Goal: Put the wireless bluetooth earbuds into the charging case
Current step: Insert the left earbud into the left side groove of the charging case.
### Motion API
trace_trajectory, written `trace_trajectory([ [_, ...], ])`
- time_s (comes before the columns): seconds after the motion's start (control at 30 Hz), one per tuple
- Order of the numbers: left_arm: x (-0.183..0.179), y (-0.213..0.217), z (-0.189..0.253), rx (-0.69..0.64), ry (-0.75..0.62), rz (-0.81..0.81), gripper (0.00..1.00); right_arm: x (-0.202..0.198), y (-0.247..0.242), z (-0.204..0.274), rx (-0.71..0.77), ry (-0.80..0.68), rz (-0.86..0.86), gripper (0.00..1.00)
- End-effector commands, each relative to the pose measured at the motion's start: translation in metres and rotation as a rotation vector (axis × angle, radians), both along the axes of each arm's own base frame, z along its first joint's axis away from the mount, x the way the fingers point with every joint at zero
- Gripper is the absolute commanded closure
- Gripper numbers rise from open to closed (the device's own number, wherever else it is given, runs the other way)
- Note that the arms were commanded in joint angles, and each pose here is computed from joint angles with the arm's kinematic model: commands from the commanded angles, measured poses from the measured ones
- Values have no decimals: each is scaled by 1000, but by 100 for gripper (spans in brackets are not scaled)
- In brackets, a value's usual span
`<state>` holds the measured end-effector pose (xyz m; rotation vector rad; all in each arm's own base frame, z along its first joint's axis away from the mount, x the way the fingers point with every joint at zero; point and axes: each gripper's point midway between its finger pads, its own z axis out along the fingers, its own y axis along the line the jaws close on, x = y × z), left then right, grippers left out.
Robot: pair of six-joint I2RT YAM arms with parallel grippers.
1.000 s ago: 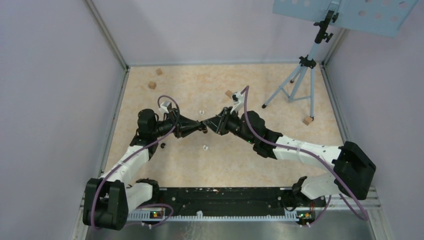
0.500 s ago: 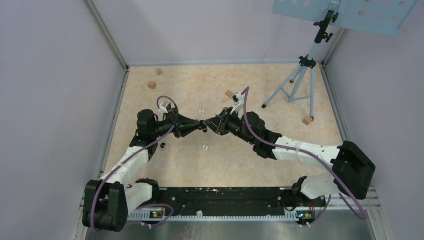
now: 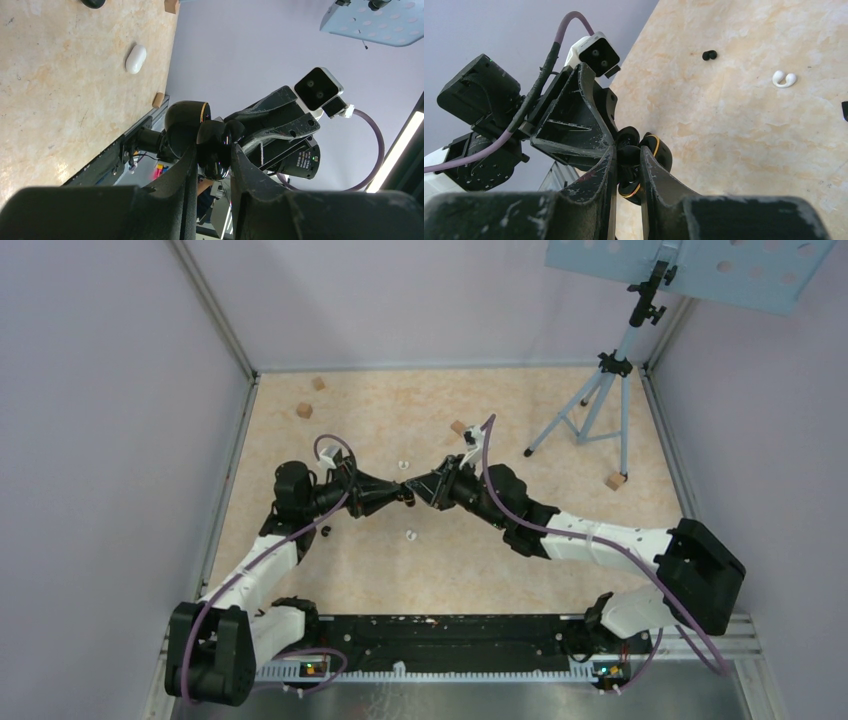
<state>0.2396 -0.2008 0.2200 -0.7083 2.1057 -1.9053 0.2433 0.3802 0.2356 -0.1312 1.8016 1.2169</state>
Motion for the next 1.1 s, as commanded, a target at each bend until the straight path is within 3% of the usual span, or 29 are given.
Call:
trace_trajectory([
  [0.0, -1, 0, 12, -13, -65, 0, 100, -4, 7, 10, 41, -30, 15, 96],
  [1.07, 0, 2, 12, -38, -43, 46, 100, -24, 1, -25, -6, 18, 34, 99],
])
